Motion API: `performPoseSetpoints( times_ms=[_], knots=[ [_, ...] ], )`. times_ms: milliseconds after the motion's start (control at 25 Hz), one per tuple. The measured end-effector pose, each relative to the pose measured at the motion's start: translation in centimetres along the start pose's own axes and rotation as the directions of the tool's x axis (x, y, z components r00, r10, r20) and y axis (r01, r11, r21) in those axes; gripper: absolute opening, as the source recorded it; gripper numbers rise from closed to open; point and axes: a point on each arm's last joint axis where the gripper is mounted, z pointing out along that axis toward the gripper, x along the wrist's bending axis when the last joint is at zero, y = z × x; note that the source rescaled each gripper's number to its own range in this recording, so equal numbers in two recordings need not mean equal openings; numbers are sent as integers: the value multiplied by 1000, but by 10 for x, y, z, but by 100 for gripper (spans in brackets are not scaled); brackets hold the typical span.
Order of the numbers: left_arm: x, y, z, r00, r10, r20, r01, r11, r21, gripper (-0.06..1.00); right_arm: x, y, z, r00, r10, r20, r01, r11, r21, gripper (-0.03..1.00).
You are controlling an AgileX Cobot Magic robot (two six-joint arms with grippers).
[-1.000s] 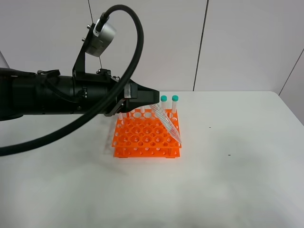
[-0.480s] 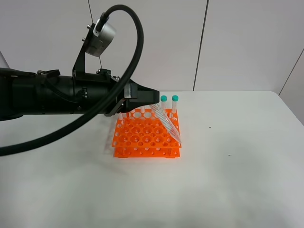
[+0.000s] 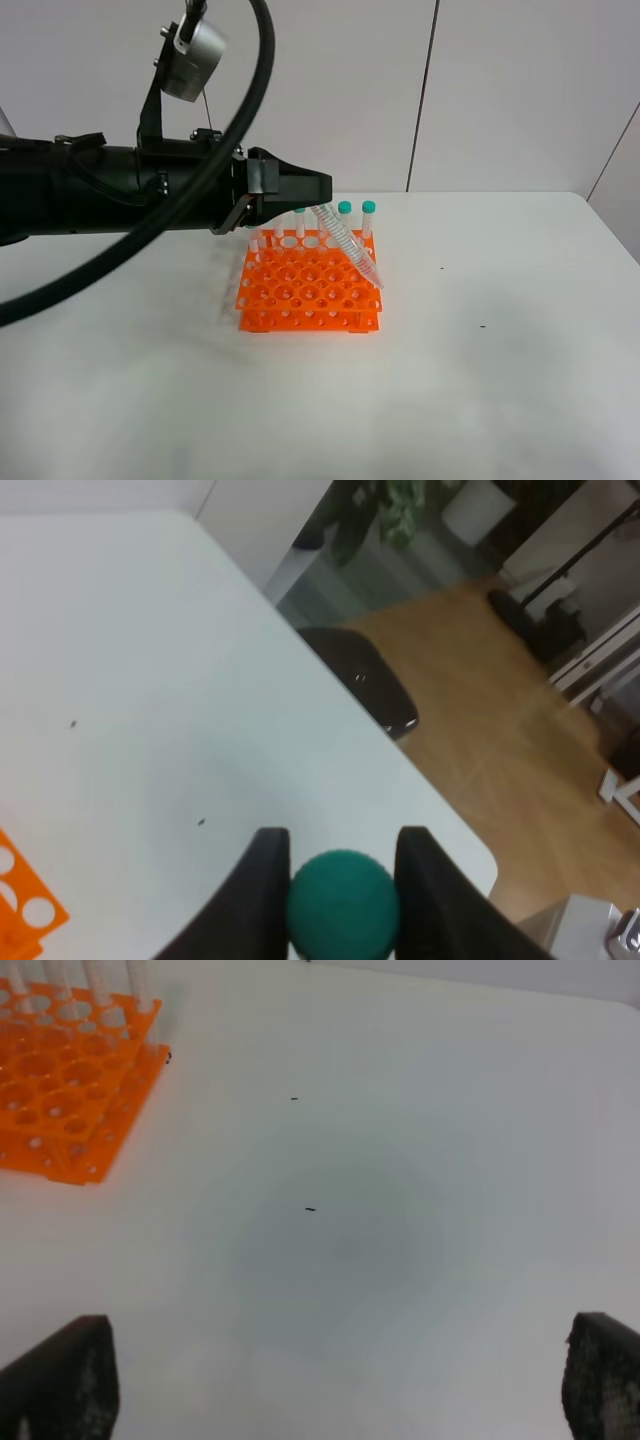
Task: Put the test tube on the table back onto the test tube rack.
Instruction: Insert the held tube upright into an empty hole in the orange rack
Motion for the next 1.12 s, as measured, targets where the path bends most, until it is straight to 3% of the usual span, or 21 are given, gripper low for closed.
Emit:
performPoseSetpoints(
  times_ms=[160, 280, 440, 600, 760, 840, 1120],
  knots=[
    [-2, 6, -9, 999, 14, -31, -15, 999, -38, 0, 0, 0, 0, 1000, 0, 0, 0, 1000, 0, 98],
    [-1, 13, -19, 992, 64, -110, -71, 995, -69, 0, 0, 0, 0, 1000, 0, 0, 0, 1000, 0, 98],
    [0, 19, -35, 942, 221, -253, -242, 969, -57, 0, 0, 0, 0, 1000, 0, 0, 0, 1000, 0, 98],
    [-5, 22, -42, 882, 341, -324, -375, 926, -45, 0, 0, 0, 0, 1000, 0, 0, 0, 1000, 0, 98],
    [-20, 18, -36, 842, 454, -291, -480, 877, -21, 0, 0, 0, 0, 1000, 0, 0, 0, 1000, 0, 98],
    [-26, 17, -32, 841, 464, -279, -493, 869, -41, 0, 0, 0, 0, 1000, 0, 0, 0, 1000, 0, 98],
    [-15, 14, 2, 819, 501, -279, -543, 834, -98, 0, 0, 0, 0, 1000, 0, 0, 0, 1000, 0, 98]
  ],
)
